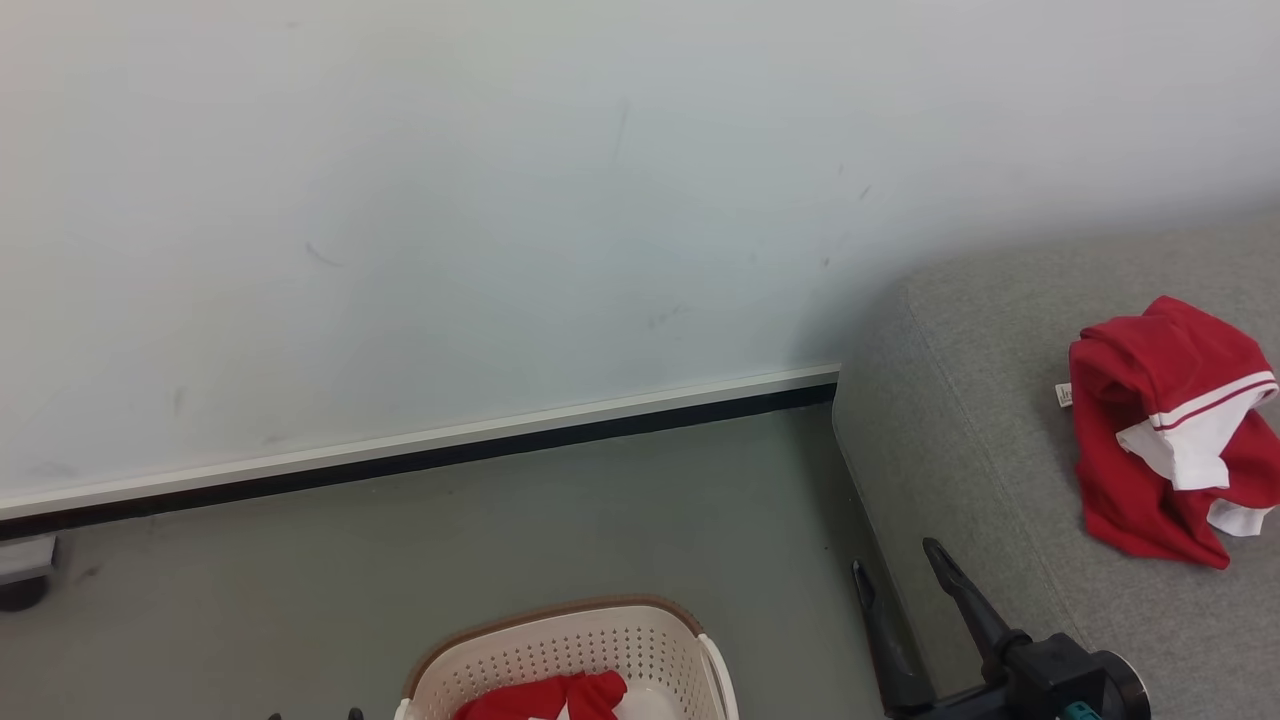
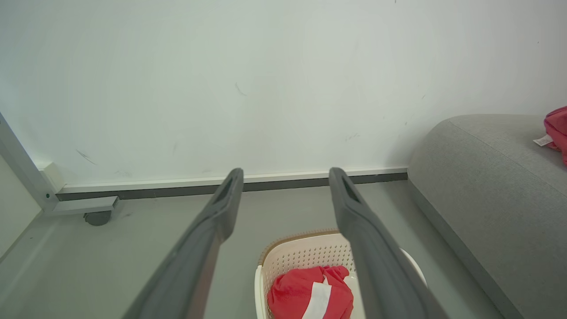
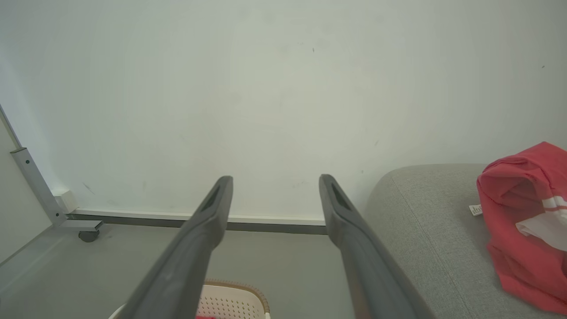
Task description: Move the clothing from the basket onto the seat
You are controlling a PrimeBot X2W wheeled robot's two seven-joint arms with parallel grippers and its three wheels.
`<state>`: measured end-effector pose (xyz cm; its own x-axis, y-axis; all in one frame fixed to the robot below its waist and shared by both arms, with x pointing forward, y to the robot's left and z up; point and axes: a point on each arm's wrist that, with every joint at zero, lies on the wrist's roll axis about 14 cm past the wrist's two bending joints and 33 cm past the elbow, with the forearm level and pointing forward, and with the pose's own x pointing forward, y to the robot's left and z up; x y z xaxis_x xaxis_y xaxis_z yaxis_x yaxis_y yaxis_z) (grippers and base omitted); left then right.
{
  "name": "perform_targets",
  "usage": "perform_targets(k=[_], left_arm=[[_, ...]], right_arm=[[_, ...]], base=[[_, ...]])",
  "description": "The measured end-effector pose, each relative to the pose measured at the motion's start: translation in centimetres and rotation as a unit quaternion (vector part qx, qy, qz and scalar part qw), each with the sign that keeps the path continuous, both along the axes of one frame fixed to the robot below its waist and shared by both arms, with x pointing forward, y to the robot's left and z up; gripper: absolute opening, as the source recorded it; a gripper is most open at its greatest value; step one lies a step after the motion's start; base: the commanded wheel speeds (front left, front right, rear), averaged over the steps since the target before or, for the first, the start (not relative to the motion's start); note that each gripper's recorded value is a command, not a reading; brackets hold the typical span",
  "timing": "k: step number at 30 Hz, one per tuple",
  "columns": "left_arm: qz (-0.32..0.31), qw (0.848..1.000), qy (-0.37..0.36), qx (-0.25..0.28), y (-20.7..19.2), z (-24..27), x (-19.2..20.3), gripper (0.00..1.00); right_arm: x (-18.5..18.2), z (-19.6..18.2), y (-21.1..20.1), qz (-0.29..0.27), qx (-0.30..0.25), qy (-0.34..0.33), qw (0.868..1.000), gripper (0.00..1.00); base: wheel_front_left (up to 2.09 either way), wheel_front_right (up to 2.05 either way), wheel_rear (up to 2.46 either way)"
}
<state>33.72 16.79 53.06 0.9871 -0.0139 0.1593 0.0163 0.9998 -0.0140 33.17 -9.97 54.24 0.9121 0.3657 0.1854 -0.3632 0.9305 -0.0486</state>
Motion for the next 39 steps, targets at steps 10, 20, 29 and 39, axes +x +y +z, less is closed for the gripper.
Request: perform_targets(k=[10,20,29,39], left_arm=[[-0.008,1.000,0.001,0.001,-0.6,-0.1,0.1,1.00],[-0.038,0.999,0.029,-0.002,-2.0,-1.8,1.0,1.00],[-0.101,0.993,0.053,0.004,-5.3,-3.6,4.8,1.00],[-0.193,0.974,0.103,0.054,-9.2,-8.5,10.5,1.00]], right_arm=[[0.0,-0.1,-0.1,-0.002,0.001,0.002,1.000,1.00],[0.9,0.2,-0.1,0.000,-0.001,-0.001,1.000,1.00],[4.4,1.9,-1.1,-0.005,-0.014,-0.027,1.000,1.00],[9.5,1.7,-1.2,-0.006,-0.020,-0.037,0.999,1.00]], base=[[0.00,0.00,0.00],[0.00,0.00,0.00],[0.00,0.00,0.00],[0.00,0.00,0.00]])
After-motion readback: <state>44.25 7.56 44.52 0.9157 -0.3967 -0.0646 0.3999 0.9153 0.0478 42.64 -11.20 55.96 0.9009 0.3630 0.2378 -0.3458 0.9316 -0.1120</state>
